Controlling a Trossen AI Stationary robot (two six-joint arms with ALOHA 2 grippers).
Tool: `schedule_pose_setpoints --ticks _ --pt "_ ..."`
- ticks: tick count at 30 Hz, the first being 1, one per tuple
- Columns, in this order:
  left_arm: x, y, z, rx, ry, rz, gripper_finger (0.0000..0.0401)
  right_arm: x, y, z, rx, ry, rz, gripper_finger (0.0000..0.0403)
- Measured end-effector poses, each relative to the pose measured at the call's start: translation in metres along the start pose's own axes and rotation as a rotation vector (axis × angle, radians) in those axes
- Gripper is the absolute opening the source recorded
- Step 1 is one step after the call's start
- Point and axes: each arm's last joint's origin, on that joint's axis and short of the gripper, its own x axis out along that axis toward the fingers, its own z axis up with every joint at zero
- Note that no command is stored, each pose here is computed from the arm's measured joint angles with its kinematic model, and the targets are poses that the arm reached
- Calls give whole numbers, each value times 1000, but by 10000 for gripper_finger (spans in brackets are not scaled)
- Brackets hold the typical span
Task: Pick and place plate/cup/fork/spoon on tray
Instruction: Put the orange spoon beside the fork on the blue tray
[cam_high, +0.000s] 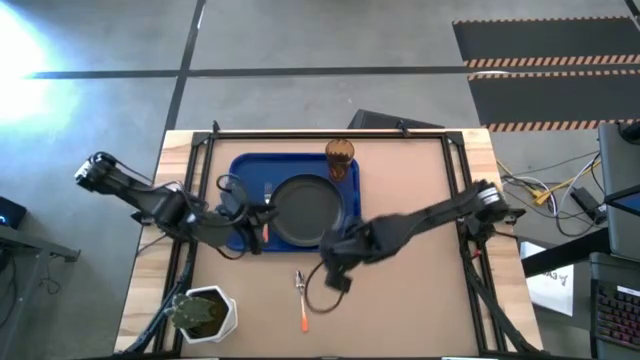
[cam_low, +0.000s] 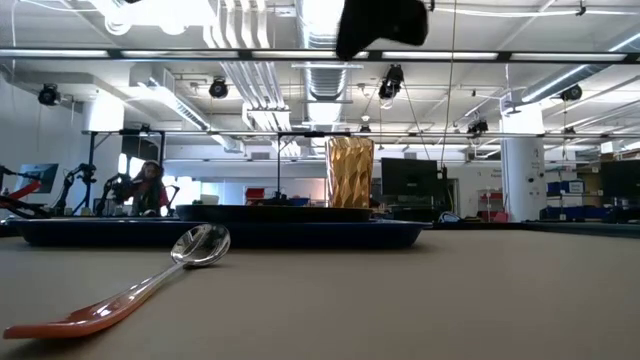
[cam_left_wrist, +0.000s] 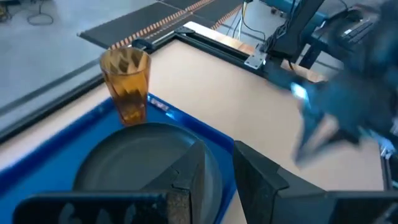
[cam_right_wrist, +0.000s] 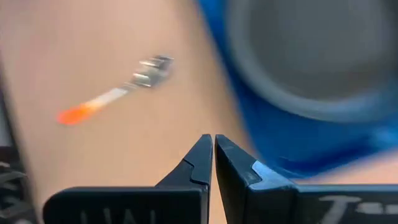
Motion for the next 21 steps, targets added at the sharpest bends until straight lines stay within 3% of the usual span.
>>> schedule_pose_setpoints --ticks 7,12,21 --pt "-24 21 10 62 -29 -23 65 76 39 -4 34 57 212 9" --pt "-35 33 13 75 -54 -44 65 117 52 -11 45 162 220 9" --pt "-49 51 13 96 -51 -43 66 159 72 -5 43 181 259 9"
